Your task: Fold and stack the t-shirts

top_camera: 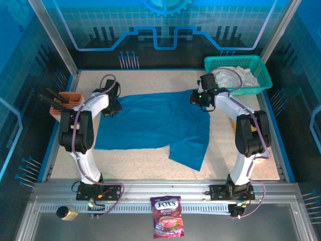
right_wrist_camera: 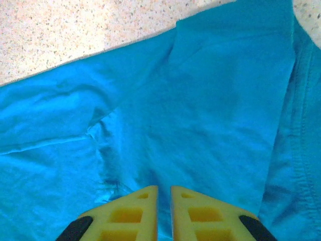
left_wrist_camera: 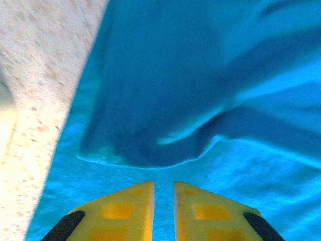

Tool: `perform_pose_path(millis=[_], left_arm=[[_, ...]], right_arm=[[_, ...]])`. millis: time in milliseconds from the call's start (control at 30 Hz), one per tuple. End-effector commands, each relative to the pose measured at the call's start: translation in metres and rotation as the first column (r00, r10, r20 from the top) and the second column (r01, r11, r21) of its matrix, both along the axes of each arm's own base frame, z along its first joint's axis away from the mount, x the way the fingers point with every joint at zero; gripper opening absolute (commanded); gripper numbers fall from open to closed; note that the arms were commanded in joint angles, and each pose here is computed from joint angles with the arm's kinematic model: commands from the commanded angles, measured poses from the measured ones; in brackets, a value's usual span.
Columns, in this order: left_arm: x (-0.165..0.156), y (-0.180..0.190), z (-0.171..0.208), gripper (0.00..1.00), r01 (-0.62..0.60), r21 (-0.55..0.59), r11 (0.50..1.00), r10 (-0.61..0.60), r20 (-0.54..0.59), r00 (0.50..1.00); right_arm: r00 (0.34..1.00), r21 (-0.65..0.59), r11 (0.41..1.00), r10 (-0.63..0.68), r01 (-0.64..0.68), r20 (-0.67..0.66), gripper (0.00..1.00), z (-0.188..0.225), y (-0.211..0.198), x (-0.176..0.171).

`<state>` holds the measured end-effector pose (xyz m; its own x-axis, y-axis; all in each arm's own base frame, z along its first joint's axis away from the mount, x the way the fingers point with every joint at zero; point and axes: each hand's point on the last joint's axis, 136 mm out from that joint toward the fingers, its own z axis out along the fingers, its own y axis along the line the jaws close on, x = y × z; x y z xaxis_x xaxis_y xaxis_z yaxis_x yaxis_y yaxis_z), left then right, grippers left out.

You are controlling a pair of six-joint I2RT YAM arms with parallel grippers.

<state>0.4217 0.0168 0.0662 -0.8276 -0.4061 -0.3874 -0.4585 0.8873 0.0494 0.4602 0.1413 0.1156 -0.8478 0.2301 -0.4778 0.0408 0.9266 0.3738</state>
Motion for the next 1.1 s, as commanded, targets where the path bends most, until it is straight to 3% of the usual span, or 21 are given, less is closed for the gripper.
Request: perform_pose_path(millis=[0, 100, 167, 367, 667, 867, 1067], left_arm=[[0.013, 0.011, 0.057, 0.24, -0.036, 0.060, 0.998, 0.030, 0.105, 0.994], [0.024, 0.021, 0.069, 0.28, -0.064, 0.088, 0.994, 0.053, 0.114, 0.992], [0.033, 0.027, 0.065, 0.28, -0.077, 0.088, 0.993, 0.069, 0.097, 0.993], [0.063, 0.027, 0.022, 0.18, -0.064, 0.044, 0.997, 0.063, 0.013, 0.998], [0.062, 0.026, -0.044, 0.16, -0.089, 0.015, 0.996, 0.090, -0.118, 0.989], [0.078, 0.036, -0.048, 0.19, -0.086, 0.041, 0.995, 0.091, -0.169, 0.981], [0.085, 0.045, -0.060, 0.19, -0.069, 0.057, 0.996, 0.082, -0.266, 0.961]], right_arm=[[1.000, -0.007, 1.000, 0.007, -0.007, 0.025, 0.21, 0.019, -0.011, 0.014], [1.000, -0.029, 0.999, 0.014, -0.013, 0.010, 0.30, 0.014, -0.015, 0.032], [1.000, -0.033, 0.999, 0.016, -0.016, -0.009, 0.31, 0.006, -0.018, 0.044], [0.999, -0.021, 1.000, 0.018, -0.019, -0.050, 0.21, -0.016, -0.020, 0.080], [0.990, -0.020, 1.000, -0.019, 0.016, -0.139, 0.18, -0.061, -0.021, 0.099], [0.974, -0.114, 0.992, -0.084, 0.061, -0.209, 0.13, -0.101, -0.025, 0.098], [0.949, -0.290, 0.949, -0.197, 0.122, -0.244, 0.07, -0.125, -0.044, 0.097]])
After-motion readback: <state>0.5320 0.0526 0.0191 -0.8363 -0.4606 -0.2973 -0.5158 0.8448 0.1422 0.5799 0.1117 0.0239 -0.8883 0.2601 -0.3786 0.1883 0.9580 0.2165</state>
